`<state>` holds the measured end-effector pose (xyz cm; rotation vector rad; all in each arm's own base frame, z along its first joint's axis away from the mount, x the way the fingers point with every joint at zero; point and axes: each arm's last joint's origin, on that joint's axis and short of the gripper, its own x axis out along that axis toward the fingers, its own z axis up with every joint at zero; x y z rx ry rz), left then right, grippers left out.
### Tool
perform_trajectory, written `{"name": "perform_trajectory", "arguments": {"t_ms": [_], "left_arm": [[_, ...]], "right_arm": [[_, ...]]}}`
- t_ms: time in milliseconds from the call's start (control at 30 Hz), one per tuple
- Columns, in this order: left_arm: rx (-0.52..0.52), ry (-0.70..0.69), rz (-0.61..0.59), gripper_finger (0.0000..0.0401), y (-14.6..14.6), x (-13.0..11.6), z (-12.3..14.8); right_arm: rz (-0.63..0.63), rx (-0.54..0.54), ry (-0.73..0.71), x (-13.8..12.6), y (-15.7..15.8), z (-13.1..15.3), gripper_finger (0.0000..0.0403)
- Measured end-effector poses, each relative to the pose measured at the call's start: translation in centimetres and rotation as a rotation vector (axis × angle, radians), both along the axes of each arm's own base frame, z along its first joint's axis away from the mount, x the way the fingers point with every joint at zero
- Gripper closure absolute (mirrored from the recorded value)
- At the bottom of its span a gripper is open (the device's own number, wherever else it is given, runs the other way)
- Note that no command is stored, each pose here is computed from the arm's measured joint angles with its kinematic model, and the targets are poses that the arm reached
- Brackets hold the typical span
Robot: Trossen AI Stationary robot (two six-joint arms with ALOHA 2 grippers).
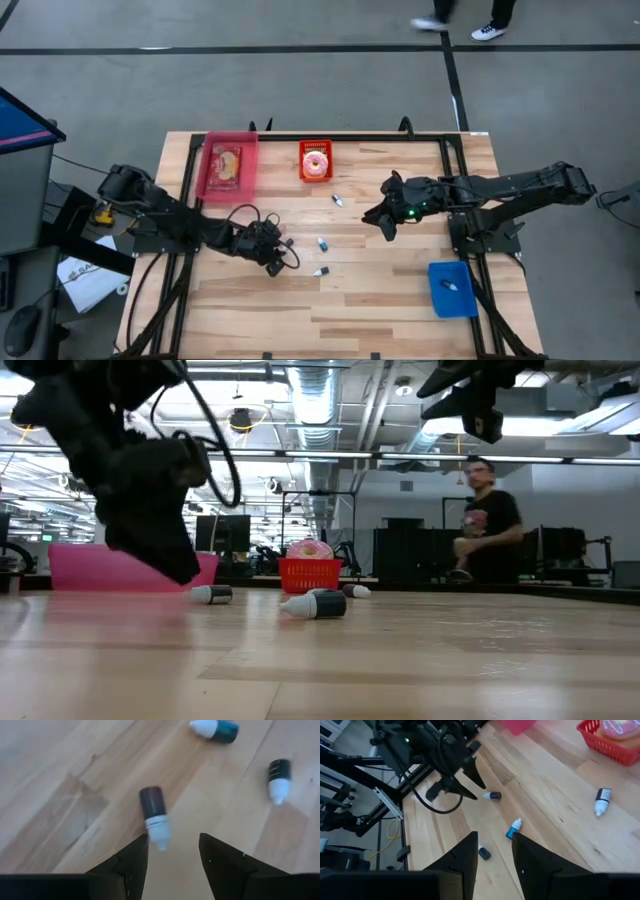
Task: Pick & Place Food Item
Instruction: Put the bottom red food coloring into the blue bin
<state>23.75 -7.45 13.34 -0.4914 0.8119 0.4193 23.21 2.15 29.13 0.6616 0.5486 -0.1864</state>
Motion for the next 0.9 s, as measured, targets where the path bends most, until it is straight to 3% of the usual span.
{"name": "perform_trajectory", "arguments": {"t_ms": [200, 467, 900], "left_arm": [[0.011, 0.015, 0.016, 0.0234, 0.2, 0.3, -2.1], [0.056, -0.003, 0.050, 0.0252, 0.3, 0.7, -2.7], [0.067, -0.008, 0.066, 0.0354, 0.5, 0.8, -2.8]], "right_arm": [[-0.004, 0.008, -0.011, 0.0, 0.0, 0.1, 0.0290], [-0.017, 0.031, -0.026, 0.1, 0.0, 0.2, 0.0290], [0.002, 0.003, -0.051, 0.3, 0.1, 0.4, 0.0290]]}}
